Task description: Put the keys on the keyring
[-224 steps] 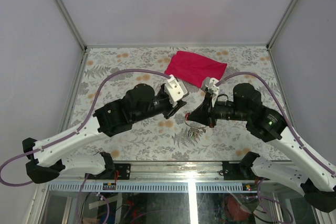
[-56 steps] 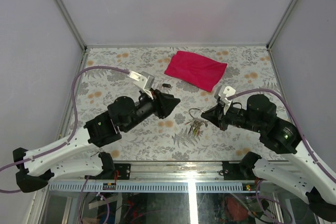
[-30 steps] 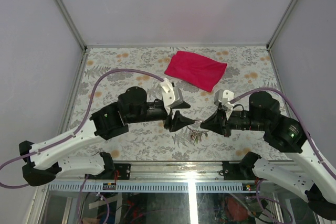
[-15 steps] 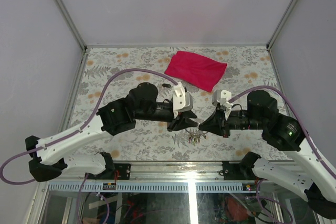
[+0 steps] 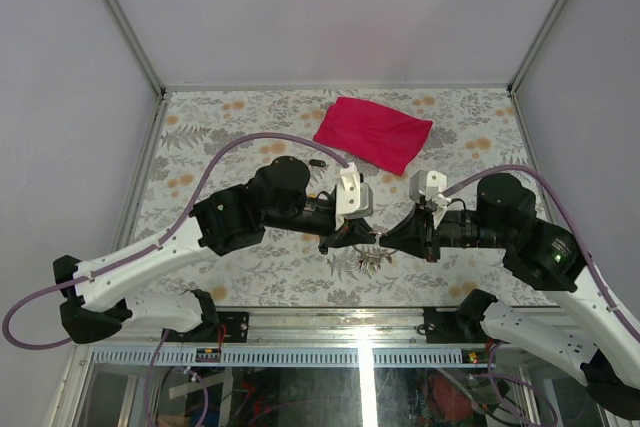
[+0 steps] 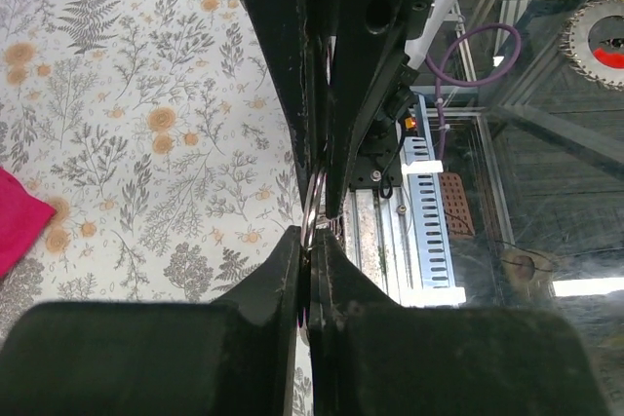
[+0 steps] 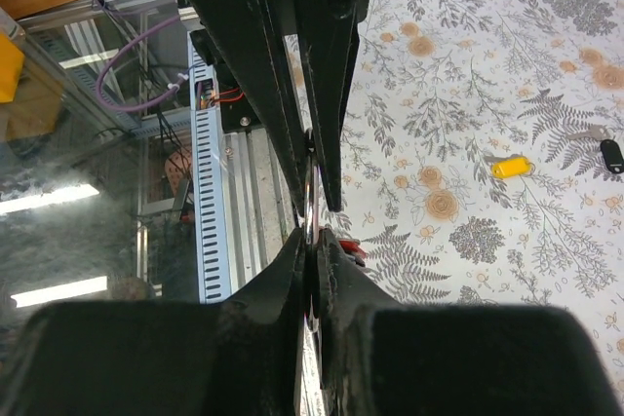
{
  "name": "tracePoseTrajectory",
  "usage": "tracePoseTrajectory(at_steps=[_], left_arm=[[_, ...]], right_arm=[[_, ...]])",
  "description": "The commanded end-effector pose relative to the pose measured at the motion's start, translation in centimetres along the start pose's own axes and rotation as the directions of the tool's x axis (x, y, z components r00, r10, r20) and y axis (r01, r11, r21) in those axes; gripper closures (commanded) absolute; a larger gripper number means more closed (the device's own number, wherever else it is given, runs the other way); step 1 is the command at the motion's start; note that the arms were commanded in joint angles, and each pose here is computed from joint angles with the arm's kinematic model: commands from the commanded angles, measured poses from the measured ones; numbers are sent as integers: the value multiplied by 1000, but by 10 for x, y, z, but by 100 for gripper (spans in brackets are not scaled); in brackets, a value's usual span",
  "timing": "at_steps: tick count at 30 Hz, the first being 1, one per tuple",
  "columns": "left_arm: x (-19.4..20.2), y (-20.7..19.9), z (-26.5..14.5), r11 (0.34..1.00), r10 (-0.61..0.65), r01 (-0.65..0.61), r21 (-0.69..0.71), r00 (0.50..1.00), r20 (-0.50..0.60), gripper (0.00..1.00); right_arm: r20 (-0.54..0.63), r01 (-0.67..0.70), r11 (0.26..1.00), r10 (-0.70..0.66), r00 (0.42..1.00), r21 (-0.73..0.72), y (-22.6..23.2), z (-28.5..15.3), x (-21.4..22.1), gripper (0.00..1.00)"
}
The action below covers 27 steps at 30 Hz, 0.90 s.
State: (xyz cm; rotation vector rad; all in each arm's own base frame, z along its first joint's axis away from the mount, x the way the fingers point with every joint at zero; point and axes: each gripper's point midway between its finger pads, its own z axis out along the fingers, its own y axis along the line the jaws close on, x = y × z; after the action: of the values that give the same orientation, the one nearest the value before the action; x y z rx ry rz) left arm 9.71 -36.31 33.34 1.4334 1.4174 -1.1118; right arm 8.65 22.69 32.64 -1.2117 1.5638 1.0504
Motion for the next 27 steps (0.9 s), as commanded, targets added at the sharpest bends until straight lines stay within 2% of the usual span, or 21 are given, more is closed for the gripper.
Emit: tracePoseTrajectory(at_steps=[1,3,7,10,14,17,23,27], left_arm=[[-15,-1,-5,1000,23,-23,2,999,31,100],[-16,2,-6,1000,17,-16,-18,999,34,100],[-19,15,-11,993,-7,13,-117,998,55,100],[-28,26,-21,978,-17,42,-205,993,120,100],[-36,43,-37,937,-36,101,-335,980,196,100],[-41,47,-43,922,-51,130,-366,974,219,100],[-47,50,-47,909,-76,170,-380,965,250,100],[-52,50,-51,904,-79,184,-386,959,271,100]], right_arm=[[127,67,998,-67,990,2,5,-7,-38,99],[130,68,998,-69,989,15,3,-7,-38,94],[142,75,993,-87,986,89,-8,-11,-35,69],[181,89,979,-123,976,186,-19,-20,-34,60],[243,116,941,-199,950,319,-35,-33,-31,57],[269,151,906,-271,924,395,-45,-39,-25,57],[309,226,861,-391,867,456,-56,-33,-16,58],[282,281,844,-437,854,457,-62,-22,-10,59]])
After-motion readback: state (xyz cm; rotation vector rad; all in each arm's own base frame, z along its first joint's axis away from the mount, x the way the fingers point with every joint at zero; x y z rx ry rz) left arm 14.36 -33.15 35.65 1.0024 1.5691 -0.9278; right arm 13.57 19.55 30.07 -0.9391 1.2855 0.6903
